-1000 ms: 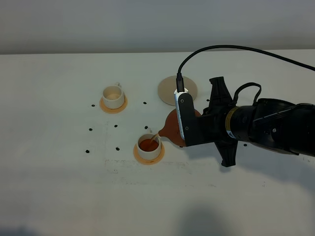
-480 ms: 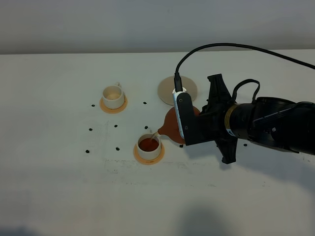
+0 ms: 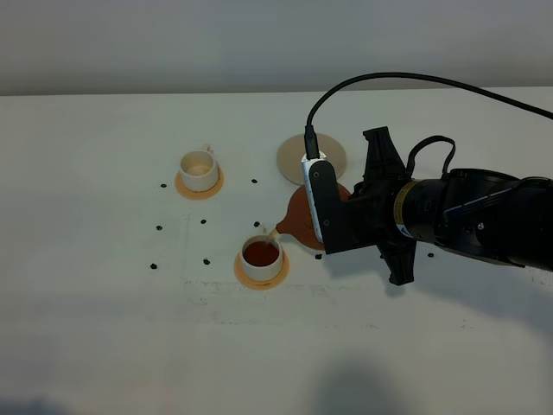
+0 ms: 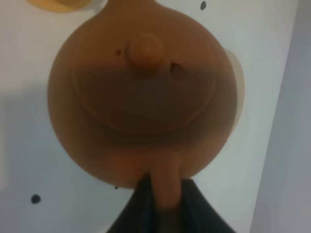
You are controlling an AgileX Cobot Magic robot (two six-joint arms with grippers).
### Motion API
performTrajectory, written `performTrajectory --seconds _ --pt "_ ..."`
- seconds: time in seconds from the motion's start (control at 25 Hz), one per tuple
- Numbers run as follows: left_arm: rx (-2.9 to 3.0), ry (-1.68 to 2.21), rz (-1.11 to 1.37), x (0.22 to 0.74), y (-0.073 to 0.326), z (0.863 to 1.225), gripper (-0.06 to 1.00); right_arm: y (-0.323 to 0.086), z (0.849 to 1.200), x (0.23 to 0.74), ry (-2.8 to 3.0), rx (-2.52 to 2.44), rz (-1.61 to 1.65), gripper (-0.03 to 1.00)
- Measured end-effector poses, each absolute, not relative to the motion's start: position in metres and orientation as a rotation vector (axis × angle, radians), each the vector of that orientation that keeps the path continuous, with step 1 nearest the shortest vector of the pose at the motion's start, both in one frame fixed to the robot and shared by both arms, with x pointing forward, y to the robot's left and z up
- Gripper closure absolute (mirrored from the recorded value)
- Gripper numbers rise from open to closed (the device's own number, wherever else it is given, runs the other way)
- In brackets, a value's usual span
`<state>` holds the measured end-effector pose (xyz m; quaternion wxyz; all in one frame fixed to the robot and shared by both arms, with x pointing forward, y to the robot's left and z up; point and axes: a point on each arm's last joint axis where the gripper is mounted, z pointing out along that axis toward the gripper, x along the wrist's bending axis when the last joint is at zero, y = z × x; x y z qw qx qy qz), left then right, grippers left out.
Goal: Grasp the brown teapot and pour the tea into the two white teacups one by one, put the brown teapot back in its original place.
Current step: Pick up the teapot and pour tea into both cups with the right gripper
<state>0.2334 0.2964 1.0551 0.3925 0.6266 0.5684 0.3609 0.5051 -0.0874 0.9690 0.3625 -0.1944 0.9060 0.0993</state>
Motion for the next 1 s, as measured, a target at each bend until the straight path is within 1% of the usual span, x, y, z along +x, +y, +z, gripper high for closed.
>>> performTrajectory --seconds 0.56,1.0 --pt "1.591 1.443 0.916 0.2334 0.2964 1.0551 0.47 -0.0872 0.9692 0.5053 2.325 -0.515 0.253 0.88" --pt "1.591 1.443 0.916 0.2334 0.2964 1.0551 0.47 -0.0855 0.9687 0.5037 2.398 -0.26 0.384 0.88"
